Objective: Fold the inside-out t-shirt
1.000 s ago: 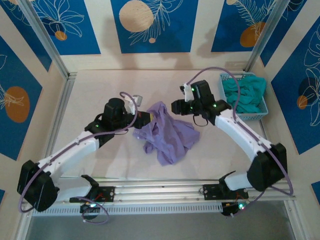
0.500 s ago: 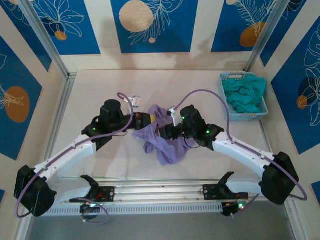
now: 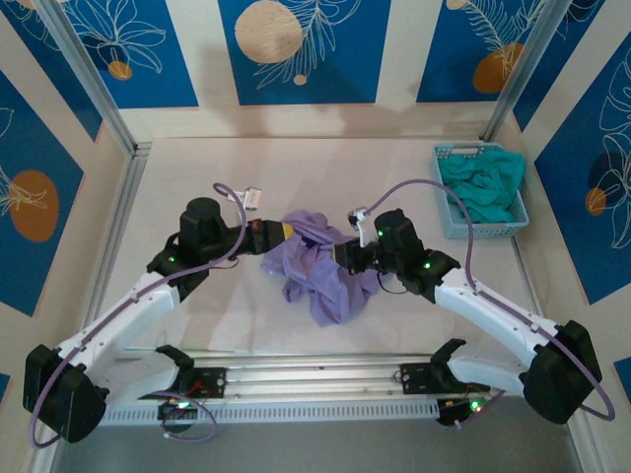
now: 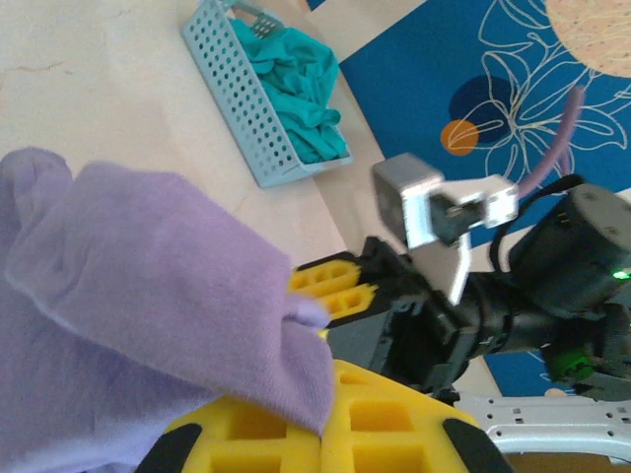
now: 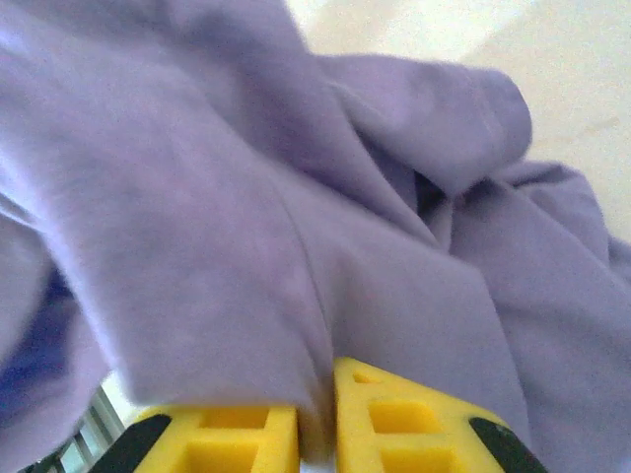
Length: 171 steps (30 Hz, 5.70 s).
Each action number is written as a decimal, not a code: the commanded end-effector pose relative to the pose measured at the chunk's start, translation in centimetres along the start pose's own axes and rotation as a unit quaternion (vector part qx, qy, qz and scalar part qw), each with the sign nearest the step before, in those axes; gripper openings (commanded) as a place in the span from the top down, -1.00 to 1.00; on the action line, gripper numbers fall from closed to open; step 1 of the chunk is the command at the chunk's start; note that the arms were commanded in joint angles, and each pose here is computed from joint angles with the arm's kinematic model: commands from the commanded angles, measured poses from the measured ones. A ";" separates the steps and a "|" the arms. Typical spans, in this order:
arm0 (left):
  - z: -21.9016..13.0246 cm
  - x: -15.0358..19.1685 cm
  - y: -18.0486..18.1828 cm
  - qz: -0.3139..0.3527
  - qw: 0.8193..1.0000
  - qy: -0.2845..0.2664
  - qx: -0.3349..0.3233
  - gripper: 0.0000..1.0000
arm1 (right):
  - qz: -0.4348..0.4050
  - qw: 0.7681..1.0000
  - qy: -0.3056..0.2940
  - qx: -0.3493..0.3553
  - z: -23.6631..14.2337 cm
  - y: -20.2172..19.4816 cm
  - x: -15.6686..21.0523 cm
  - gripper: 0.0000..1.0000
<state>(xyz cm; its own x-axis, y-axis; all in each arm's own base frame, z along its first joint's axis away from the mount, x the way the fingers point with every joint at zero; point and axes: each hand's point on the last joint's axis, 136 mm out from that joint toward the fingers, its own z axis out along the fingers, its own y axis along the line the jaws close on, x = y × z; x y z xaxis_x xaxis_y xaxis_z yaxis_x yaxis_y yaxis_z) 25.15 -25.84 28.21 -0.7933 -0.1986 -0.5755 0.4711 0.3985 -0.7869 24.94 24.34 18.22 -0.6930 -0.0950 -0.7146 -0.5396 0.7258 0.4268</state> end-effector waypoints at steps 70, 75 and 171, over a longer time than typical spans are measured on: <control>-1.2 3.5 -5.5 0.190 0.979 0.053 0.059 1.00 | -0.060 0.979 0.016 -0.193 -2.7 4.8 -3.9 1.00; -2.3 4.0 -7.6 0.184 0.973 0.059 0.123 1.00 | -0.040 0.984 0.021 -0.169 -2.4 4.2 -4.0 0.91; -0.1 4.7 -5.4 0.213 0.972 0.069 0.076 1.00 | -0.117 0.993 0.003 -0.021 -4.3 2.6 -2.7 0.42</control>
<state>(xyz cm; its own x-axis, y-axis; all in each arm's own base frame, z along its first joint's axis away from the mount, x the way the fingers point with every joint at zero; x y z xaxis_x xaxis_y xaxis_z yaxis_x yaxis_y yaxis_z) 18.99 -28.68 28.62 -0.5734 0.1096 -0.8119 0.7929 0.3238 -0.5162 24.49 24.65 22.29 -0.5868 -0.2376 -0.7741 -0.6839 0.6572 0.3167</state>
